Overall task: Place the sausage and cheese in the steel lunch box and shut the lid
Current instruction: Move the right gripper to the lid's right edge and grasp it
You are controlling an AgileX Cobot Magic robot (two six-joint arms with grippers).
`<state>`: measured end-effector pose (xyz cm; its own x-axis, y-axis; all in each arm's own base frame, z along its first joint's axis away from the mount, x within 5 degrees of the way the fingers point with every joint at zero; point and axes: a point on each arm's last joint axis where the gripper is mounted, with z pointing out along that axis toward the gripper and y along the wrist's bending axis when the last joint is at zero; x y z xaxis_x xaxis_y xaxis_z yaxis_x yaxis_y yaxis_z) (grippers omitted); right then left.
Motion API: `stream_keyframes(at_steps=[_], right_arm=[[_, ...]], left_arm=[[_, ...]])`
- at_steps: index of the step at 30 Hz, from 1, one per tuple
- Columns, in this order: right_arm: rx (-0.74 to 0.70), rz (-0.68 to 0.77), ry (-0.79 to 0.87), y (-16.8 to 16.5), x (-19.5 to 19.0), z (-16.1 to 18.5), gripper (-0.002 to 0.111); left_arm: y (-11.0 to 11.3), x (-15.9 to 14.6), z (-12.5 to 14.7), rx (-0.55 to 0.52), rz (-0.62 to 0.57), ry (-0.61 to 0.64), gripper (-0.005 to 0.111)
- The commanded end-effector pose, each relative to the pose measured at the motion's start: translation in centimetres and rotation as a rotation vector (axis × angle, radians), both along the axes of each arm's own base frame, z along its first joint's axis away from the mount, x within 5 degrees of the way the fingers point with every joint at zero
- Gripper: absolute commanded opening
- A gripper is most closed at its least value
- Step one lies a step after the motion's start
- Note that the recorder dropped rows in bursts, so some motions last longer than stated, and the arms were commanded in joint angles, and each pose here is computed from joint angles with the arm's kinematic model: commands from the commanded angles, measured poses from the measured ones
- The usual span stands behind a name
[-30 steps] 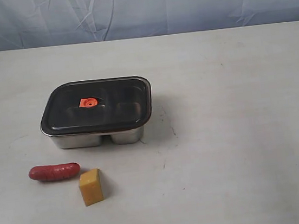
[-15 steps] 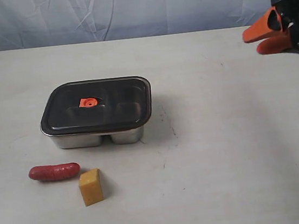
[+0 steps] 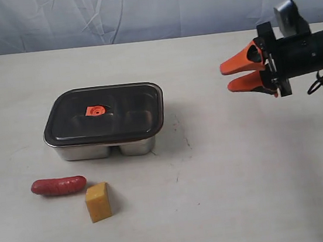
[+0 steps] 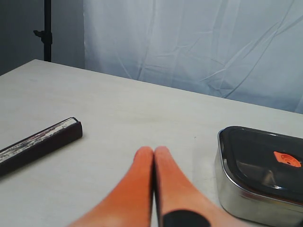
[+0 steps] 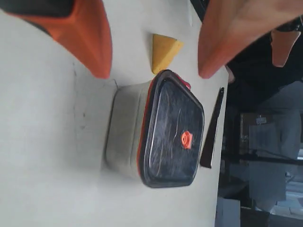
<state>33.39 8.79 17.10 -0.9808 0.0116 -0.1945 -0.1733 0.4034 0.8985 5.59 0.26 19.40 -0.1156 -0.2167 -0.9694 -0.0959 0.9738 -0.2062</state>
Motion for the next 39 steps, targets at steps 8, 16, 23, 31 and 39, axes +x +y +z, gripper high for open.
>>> stream_keyframes(at_steps=[8,16,23,31,39], right_arm=[[0.032,0.112,-0.032,5.3,0.4,-0.6,0.053],[-0.005,0.144,-0.042,8.2,1.1,-2.1,0.053],[0.006,0.134,-0.010,8.8,2.4,-4.1,0.053],[0.074,0.115,0.066,9.4,2.9,-6.2,0.053],[0.073,0.159,0.075,11.4,2.1,-6.9,0.053]], left_arm=[[0.0,0.0,0.0,-0.006,0.004,-0.011,0.000],[0.0,0.0,0.0,-0.006,0.004,-0.011,0.000],[0.0,0.0,0.0,-0.006,0.004,-0.011,0.000],[0.0,0.0,0.0,-0.006,0.004,-0.011,0.000],[0.0,0.0,0.0,-0.006,0.004,-0.011,0.000]])
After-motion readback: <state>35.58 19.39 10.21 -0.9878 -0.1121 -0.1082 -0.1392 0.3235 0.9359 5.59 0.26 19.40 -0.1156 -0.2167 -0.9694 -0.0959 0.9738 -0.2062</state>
